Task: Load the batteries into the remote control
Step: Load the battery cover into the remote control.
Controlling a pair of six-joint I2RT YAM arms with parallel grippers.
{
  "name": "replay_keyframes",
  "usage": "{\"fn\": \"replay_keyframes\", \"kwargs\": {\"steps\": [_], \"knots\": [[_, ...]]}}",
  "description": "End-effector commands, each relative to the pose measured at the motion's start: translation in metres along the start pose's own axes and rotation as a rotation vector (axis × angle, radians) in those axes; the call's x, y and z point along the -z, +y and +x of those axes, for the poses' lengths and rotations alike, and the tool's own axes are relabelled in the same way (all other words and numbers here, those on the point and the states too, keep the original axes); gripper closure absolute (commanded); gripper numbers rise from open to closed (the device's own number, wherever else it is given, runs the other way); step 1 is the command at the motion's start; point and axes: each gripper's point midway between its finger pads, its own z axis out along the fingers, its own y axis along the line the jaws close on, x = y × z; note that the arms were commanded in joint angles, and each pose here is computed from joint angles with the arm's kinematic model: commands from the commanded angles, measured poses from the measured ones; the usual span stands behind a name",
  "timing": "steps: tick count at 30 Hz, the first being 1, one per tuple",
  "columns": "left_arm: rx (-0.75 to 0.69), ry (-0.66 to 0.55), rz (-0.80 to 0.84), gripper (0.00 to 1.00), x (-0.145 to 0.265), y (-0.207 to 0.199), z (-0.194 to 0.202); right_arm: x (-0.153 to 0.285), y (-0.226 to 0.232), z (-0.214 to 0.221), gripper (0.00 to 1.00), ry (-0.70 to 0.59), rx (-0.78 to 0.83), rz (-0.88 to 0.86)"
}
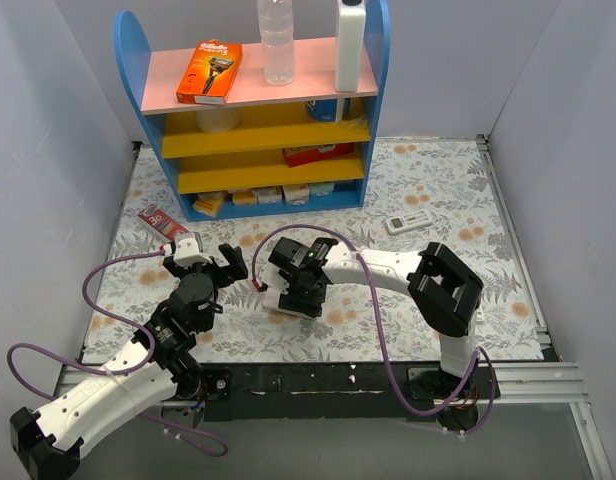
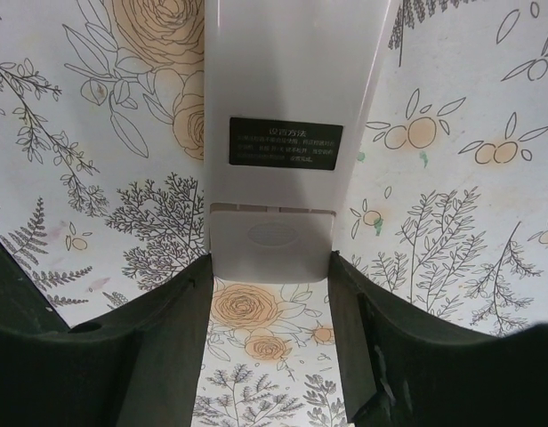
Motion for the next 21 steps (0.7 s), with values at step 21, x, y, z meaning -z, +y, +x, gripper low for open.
{"fn": "replay_keyframes", "kwargs": {"steps": [21], "knots": [[0.006, -0.006, -0.019, 0.02, 0.0005, 0.0047, -0.0007, 0.0127, 0.0054, -0.0163, 0.31, -0.048, -0.042, -0.02]]}}
